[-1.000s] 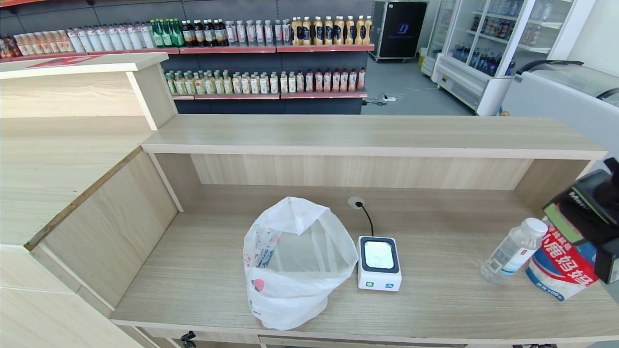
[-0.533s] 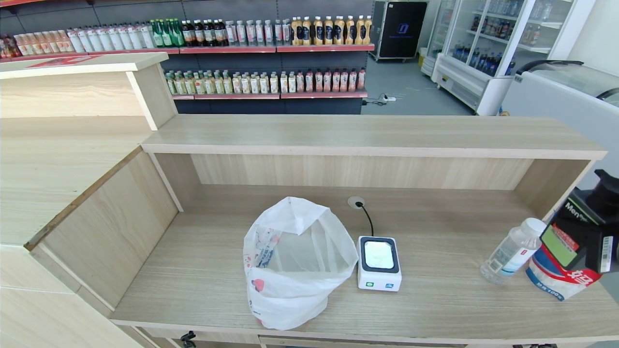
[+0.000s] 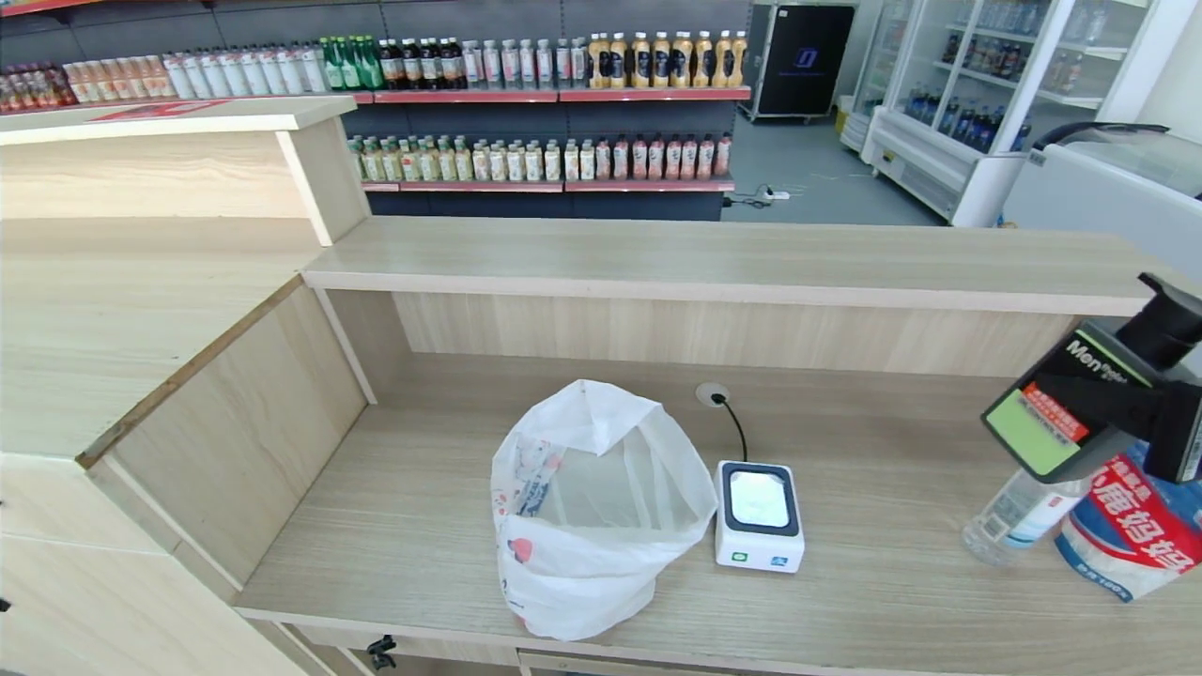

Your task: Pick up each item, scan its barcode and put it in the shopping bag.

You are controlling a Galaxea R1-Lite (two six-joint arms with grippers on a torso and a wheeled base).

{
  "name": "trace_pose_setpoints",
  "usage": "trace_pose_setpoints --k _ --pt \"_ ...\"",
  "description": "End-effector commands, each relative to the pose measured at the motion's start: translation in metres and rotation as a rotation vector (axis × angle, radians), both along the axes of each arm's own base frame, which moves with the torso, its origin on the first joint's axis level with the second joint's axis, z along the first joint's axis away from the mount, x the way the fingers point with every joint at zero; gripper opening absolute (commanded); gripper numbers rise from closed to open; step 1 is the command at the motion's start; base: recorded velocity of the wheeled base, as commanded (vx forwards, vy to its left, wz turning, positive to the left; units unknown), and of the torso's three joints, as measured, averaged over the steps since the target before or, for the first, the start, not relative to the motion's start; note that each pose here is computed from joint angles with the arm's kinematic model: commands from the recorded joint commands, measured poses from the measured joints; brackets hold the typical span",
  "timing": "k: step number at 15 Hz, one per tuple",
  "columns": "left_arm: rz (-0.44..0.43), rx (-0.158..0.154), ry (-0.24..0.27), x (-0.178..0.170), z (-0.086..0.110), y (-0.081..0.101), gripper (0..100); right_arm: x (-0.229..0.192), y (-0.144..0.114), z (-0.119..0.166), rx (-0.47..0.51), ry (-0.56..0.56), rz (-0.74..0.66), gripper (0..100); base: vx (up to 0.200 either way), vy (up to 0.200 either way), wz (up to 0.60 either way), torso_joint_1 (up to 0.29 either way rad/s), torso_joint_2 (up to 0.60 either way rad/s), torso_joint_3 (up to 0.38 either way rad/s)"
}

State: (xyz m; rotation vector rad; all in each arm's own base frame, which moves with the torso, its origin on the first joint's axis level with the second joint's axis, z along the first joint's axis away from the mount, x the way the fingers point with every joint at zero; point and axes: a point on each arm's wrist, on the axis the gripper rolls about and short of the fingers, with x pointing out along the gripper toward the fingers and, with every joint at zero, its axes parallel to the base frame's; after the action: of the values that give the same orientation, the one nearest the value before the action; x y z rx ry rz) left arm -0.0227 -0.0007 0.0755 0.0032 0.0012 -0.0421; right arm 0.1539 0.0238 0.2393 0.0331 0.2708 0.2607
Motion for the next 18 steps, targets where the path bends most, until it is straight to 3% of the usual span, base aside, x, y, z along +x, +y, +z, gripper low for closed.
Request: trace_pose_setpoints --k 1,4,6,9,10,16,18 --pt "-0.001 0.000 0.000 0.000 0.000 0.000 100 0.002 0.002 -0.001 0.038 0.027 0.046 0 0.000 0.000 0.60 -0.139 0.34 0.203" --pt "-0.001 0.000 0.000 0.000 0.000 0.000 100 0.011 0.005 -0.008 0.132 0.127 0.102 0 0.000 0.000 0.60 -0.142 0.37 0.214" --pt "-0.001 0.000 0.000 0.000 0.000 0.000 100 0.027 0.001 -0.019 0.176 0.188 0.157 0 0.000 0.000 0.00 -0.129 0.31 0.190" --pt "-0.001 0.000 0.000 0.000 0.000 0.000 100 0.039 -0.016 -0.025 0.259 0.203 0.262 0 0.000 0.000 0.00 -0.012 0.04 0.022" --pt "-0.001 0.000 0.000 0.000 0.000 0.000 100 0.048 -0.031 -0.031 0.319 0.226 0.314 0 0.000 0.000 0.00 0.000 0.00 0.000" --pt "-0.001 0.000 0.000 0.000 0.000 0.000 100 0.089 -0.068 -0.066 0.342 0.261 0.205 0 0.000 0.000 0.00 0.000 0.00 0.000" --pt "-0.001 0.000 0.000 0.000 0.000 0.000 100 0.090 -0.072 -0.072 0.394 0.280 0.287 0 0.000 0.000 0.00 0.000 0.00 0.000"
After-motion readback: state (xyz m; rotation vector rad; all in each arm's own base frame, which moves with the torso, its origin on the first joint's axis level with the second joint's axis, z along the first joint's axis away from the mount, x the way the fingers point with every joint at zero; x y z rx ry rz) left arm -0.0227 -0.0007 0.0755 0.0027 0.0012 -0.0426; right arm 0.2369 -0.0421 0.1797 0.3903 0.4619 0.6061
